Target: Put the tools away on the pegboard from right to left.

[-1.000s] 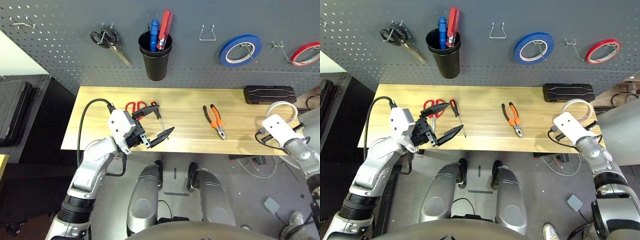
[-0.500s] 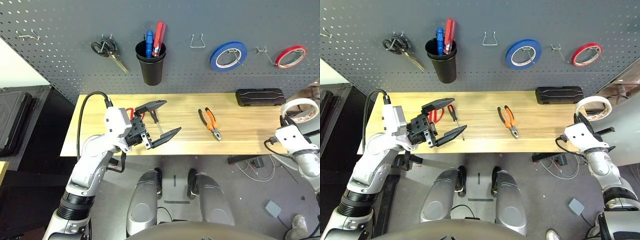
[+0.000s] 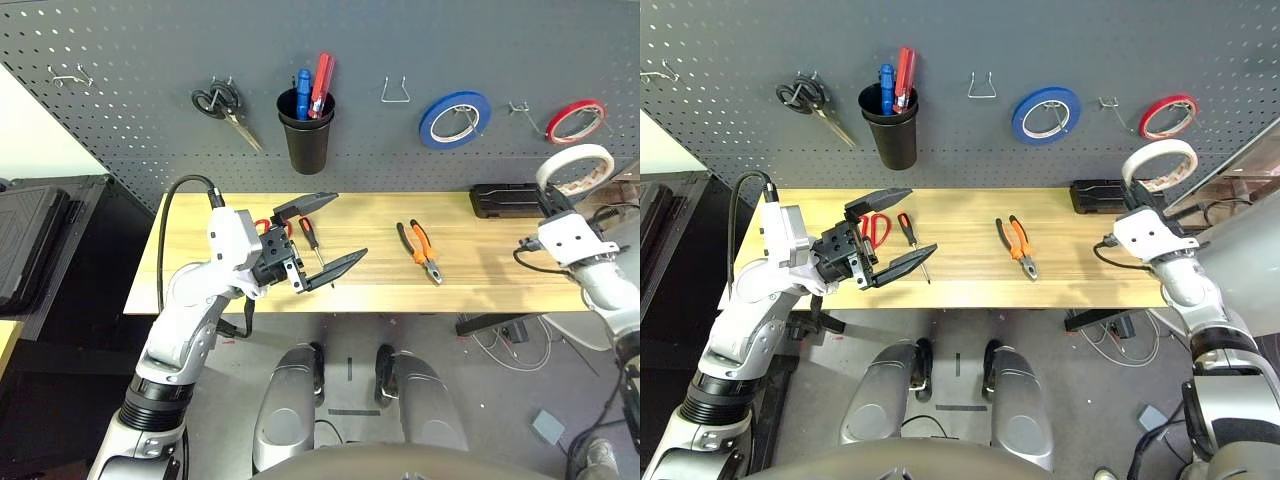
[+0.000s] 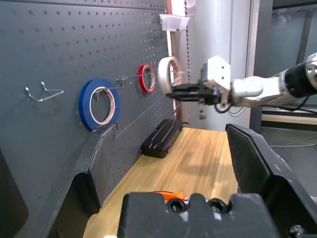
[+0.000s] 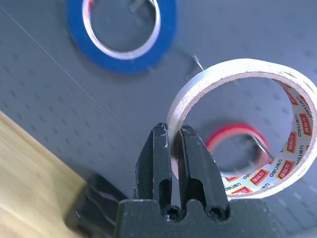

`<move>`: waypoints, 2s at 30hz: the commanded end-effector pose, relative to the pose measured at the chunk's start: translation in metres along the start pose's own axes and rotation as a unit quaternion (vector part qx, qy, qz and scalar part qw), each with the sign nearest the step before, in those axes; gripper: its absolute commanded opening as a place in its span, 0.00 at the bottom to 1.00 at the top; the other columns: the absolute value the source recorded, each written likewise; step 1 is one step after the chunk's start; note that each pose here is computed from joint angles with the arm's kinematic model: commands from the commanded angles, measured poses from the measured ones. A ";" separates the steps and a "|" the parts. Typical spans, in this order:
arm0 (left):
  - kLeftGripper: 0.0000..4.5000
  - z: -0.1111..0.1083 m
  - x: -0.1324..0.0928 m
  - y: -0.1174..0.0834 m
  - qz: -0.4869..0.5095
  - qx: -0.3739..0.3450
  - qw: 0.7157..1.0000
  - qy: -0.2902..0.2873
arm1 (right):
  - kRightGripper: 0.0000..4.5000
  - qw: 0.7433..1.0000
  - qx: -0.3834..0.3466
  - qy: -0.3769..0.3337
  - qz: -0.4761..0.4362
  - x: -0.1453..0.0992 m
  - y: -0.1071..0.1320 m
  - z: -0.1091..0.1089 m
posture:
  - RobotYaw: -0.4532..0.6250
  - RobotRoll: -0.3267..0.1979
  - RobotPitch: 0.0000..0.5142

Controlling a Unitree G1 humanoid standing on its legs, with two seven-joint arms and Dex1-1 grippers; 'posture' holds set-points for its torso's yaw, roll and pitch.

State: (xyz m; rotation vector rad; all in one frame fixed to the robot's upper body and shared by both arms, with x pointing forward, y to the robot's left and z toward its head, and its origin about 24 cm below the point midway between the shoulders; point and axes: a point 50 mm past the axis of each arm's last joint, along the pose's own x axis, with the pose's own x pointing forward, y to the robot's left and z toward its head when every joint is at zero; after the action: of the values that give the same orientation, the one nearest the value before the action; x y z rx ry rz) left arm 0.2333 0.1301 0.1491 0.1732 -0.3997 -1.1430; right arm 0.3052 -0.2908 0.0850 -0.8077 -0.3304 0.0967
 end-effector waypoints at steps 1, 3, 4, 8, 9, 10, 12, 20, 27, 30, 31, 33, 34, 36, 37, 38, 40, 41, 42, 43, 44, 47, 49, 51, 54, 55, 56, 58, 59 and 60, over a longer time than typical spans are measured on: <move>1.00 -0.005 0.000 -0.001 -0.012 -0.002 1.000 0.008 | 0.01 1.000 0.011 0.014 -0.005 0.012 -0.004 0.002 | 0.57 0.62 0.23; 1.00 -0.005 0.000 -0.001 -0.013 -0.001 1.000 0.009 | 0.01 0.999 0.016 0.027 -0.010 0.019 -0.006 0.001 | 0.57 0.62 0.23; 1.00 -0.005 0.000 -0.001 -0.013 0.000 1.000 0.009 | 0.01 0.999 0.018 0.031 -0.011 0.020 -0.007 0.001 | 0.57 0.62 0.23; 1.00 -0.005 -0.002 0.000 -0.011 0.003 1.000 0.013 | 0.01 0.998 0.021 0.056 -0.005 0.034 -0.010 0.002 | 0.58 0.62 0.23; 1.00 -0.005 -0.002 0.000 -0.010 0.004 1.000 0.013 | 0.01 0.998 0.021 0.061 -0.005 0.037 -0.012 0.002 | 0.58 0.62 0.23; 1.00 -0.005 -0.002 0.000 -0.010 0.004 1.000 0.014 | 0.01 0.998 0.022 0.066 -0.006 0.040 -0.013 0.003 | 0.58 0.62 0.23; 1.00 -0.005 -0.003 0.001 -0.008 0.005 1.000 0.016 | 0.01 0.996 0.027 0.080 -0.008 0.048 -0.016 0.004 | 0.58 0.62 0.23; 1.00 -0.004 -0.004 0.001 -0.006 0.006 1.000 0.022 | 0.01 0.989 0.047 0.137 0.001 0.078 -0.021 0.012 | 0.59 0.62 0.24; 1.00 -0.003 -0.004 0.002 -0.002 0.006 1.000 0.031 | 0.50 0.987 0.061 0.149 -0.013 0.074 -0.022 0.007 | 0.59 0.62 0.27; 1.00 -0.004 -0.005 0.000 0.000 0.004 0.999 0.037 | 0.74 0.990 0.059 0.129 0.002 0.056 -0.010 -0.001 | 0.59 0.62 0.29; 1.00 -0.005 -0.005 -0.001 0.000 0.002 0.999 0.039 | 0.84 0.990 0.062 0.123 0.006 0.048 -0.005 -0.003 | 0.59 0.62 0.30; 1.00 -0.006 -0.006 -0.002 0.001 0.000 0.999 0.043 | 1.00 0.991 0.069 0.110 0.013 0.034 0.005 -0.008 | 0.58 0.62 0.31; 1.00 -0.007 -0.006 -0.003 -0.001 -0.002 0.999 0.050 | 1.00 0.992 0.073 0.100 0.019 0.024 0.012 -0.010 | 0.58 0.62 0.32; 1.00 -0.010 -0.008 -0.003 -0.007 -0.008 0.998 0.068 | 1.00 0.991 0.086 0.096 0.022 0.008 0.022 -0.014 | 0.57 0.62 0.32; 1.00 -0.011 -0.008 -0.004 -0.010 -0.010 0.997 0.074 | 1.00 0.990 0.093 0.099 0.023 0.002 0.026 -0.016 | 0.56 0.62 0.33; 1.00 -0.013 -0.008 -0.004 -0.013 -0.012 0.996 0.084 | 1.00 0.989 0.100 0.108 0.029 -0.003 0.031 -0.018 | 0.56 0.62 0.33; 1.00 -0.018 -0.010 -0.004 -0.023 -0.014 0.993 0.111 | 1.00 0.984 0.114 0.124 0.051 -0.013 0.042 -0.020 | 0.55 0.62 0.34; 1.00 -0.021 -0.010 -0.004 -0.027 -0.014 0.992 0.124 | 1.00 0.982 0.120 0.133 0.062 -0.017 0.046 -0.021 | 0.54 0.62 0.34; 1.00 -0.025 -0.011 -0.004 -0.031 -0.012 0.989 0.141 | 1.00 0.978 0.128 0.145 0.073 -0.019 0.050 -0.022 | 0.54 0.62 0.34; 1.00 -0.028 -0.012 -0.004 -0.035 -0.009 0.987 0.157 | 1.00 0.975 0.136 0.157 0.081 -0.020 0.053 -0.023 | 0.54 0.62 0.35; 1.00 -0.033 -0.014 -0.004 -0.039 -0.004 0.983 0.178 | 1.00 0.970 0.149 0.173 0.090 -0.022 0.056 -0.023 | 0.53 0.62 0.36; 1.00 -0.046 -0.019 -0.001 -0.042 0.008 0.971 0.236 | 1.00 0.954 0.182 0.207 0.118 -0.023 0.065 -0.021 | 0.53 0.62 0.37; 1.00 -0.054 -0.023 0.001 -0.038 0.008 0.963 0.266 | 1.00 0.944 0.201 0.226 0.133 -0.021 0.068 -0.018 | 0.52 0.62 0.38; 1.00 -0.059 -0.025 0.001 -0.036 0.004 0.958 0.283 | 1.00 0.932 0.224 0.244 0.146 -0.019 0.070 -0.016 | 0.52 0.62 0.39; 1.00 -0.063 -0.027 0.000 -0.040 -0.005 0.954 0.297 | 1.00 0.910 0.260 0.277 0.166 -0.014 0.074 -0.013 | 0.52 0.62 0.41; 1.00 -0.064 -0.027 -0.001 -0.041 -0.006 0.953 0.301 | 1.00 0.905 0.267 0.285 0.171 -0.013 0.074 -0.012 | 0.52 0.62 0.41; 1.00 -0.066 -0.028 -0.001 -0.041 -0.007 0.951 0.305 | 1.00 0.898 0.275 0.295 0.178 -0.011 0.075 -0.012 | 0.52 0.62 0.42; 1.00 -0.067 -0.027 -0.001 -0.040 -0.007 0.950 0.310 | 1.00 0.884 0.289 0.314 0.189 -0.008 0.077 -0.011 | 0.52 0.62 0.43; 1.00 -0.068 -0.027 -0.001 -0.040 -0.008 0.949 0.312 | 1.00 0.880 0.294 0.320 0.192 -0.007 0.078 -0.011 | 0.52 0.62 0.43; 1.00 -0.068 -0.027 -0.001 -0.040 -0.008 0.948 0.315 | 1.00 0.873 0.301 0.329 0.199 -0.006 0.080 -0.010 | 0.52 0.62 0.43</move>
State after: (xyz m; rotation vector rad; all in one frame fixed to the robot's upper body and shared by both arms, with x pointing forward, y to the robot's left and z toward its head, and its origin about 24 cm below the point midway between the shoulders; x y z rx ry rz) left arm 0.2502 0.1502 0.0873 0.5191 0.1454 -1.0985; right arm 0.3081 -0.2459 0.0240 -0.2778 0.4597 0.2778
